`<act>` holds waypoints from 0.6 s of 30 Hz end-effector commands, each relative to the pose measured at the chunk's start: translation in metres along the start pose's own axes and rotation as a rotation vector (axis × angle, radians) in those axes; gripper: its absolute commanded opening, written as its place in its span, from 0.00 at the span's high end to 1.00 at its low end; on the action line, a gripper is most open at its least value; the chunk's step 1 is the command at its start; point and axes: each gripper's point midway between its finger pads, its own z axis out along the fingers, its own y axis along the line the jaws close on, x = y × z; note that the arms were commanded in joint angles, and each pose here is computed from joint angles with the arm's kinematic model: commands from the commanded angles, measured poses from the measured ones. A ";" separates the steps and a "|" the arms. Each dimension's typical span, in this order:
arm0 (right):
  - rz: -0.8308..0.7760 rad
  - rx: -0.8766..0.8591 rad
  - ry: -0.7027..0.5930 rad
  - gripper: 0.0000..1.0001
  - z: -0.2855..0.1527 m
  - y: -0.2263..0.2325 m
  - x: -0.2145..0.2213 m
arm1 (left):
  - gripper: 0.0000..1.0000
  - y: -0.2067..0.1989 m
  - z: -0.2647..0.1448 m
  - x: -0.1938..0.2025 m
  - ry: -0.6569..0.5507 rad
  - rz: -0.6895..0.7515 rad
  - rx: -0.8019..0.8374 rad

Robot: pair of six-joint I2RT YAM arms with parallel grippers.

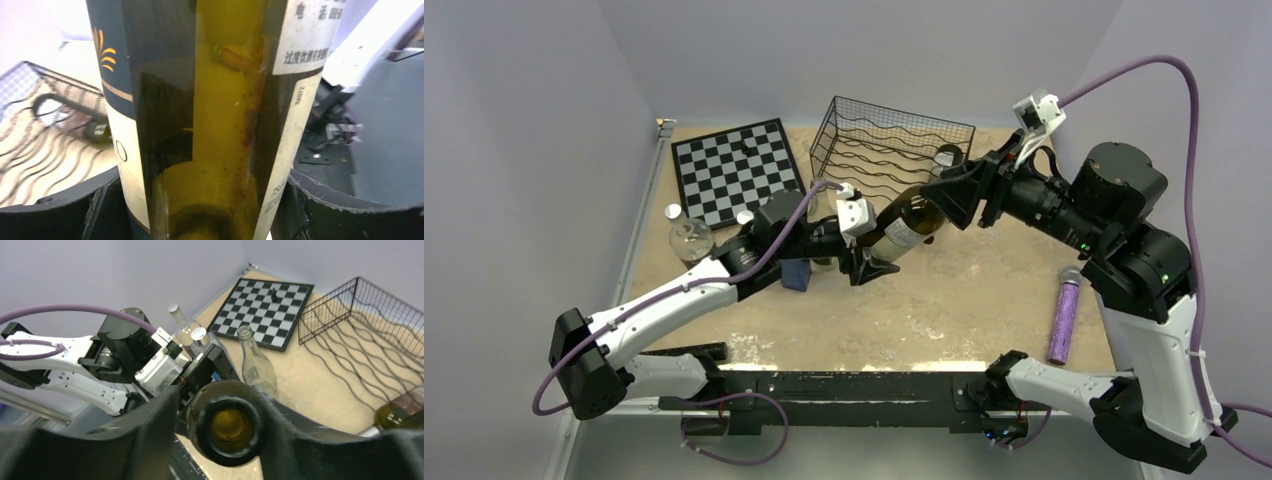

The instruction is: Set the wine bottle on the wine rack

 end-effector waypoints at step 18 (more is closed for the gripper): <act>-0.069 0.385 -0.225 0.01 -0.052 -0.063 -0.022 | 1.00 0.128 -0.006 -0.163 -0.162 0.927 -0.557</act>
